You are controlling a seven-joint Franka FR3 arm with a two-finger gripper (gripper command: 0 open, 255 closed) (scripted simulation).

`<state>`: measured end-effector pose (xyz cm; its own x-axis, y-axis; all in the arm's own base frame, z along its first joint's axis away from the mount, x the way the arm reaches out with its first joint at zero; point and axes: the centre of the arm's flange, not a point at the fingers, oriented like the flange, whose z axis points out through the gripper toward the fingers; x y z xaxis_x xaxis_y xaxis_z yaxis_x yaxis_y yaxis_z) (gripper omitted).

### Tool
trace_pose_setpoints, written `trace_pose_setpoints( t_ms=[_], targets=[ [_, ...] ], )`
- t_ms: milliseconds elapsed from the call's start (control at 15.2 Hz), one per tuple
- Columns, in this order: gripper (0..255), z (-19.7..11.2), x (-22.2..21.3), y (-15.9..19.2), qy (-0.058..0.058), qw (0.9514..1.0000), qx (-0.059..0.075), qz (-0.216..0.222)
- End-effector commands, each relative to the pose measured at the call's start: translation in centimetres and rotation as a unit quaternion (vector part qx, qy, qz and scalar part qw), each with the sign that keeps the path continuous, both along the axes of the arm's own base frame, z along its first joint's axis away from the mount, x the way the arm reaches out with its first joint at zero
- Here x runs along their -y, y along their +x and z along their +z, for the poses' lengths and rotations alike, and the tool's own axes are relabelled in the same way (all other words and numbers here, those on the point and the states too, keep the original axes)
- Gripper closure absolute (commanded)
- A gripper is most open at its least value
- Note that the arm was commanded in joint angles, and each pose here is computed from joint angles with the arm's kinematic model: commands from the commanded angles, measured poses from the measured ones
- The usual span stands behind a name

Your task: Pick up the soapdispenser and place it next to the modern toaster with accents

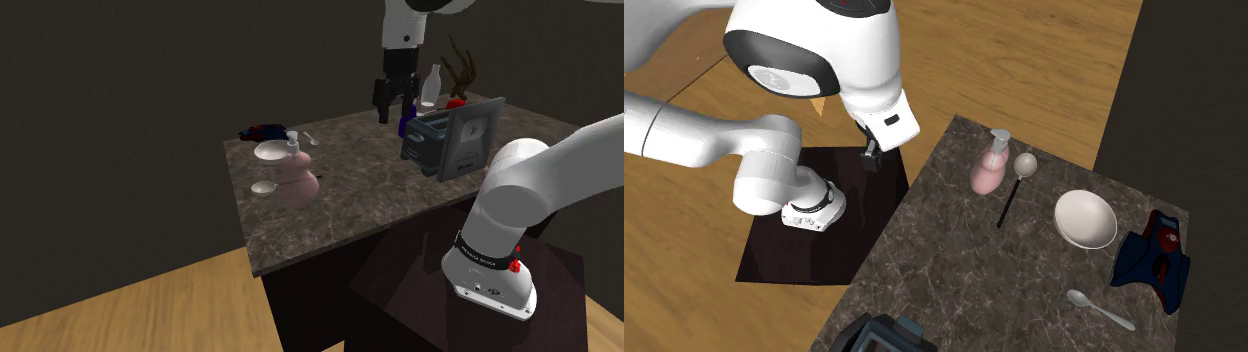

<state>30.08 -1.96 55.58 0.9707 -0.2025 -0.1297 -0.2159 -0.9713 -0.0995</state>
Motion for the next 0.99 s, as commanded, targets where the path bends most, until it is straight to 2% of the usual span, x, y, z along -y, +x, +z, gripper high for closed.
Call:
trace_pose_setpoints(
  t_ms=[0, 924],
  targets=[
    [0, 0.0, 0.0, 0.0, 0.000, 1.0000, 0.000, 0.000],
    [0, -4.1, -5.8, 16.6, -0.030, 0.9992, 0.025, 0.009]
  ],
)
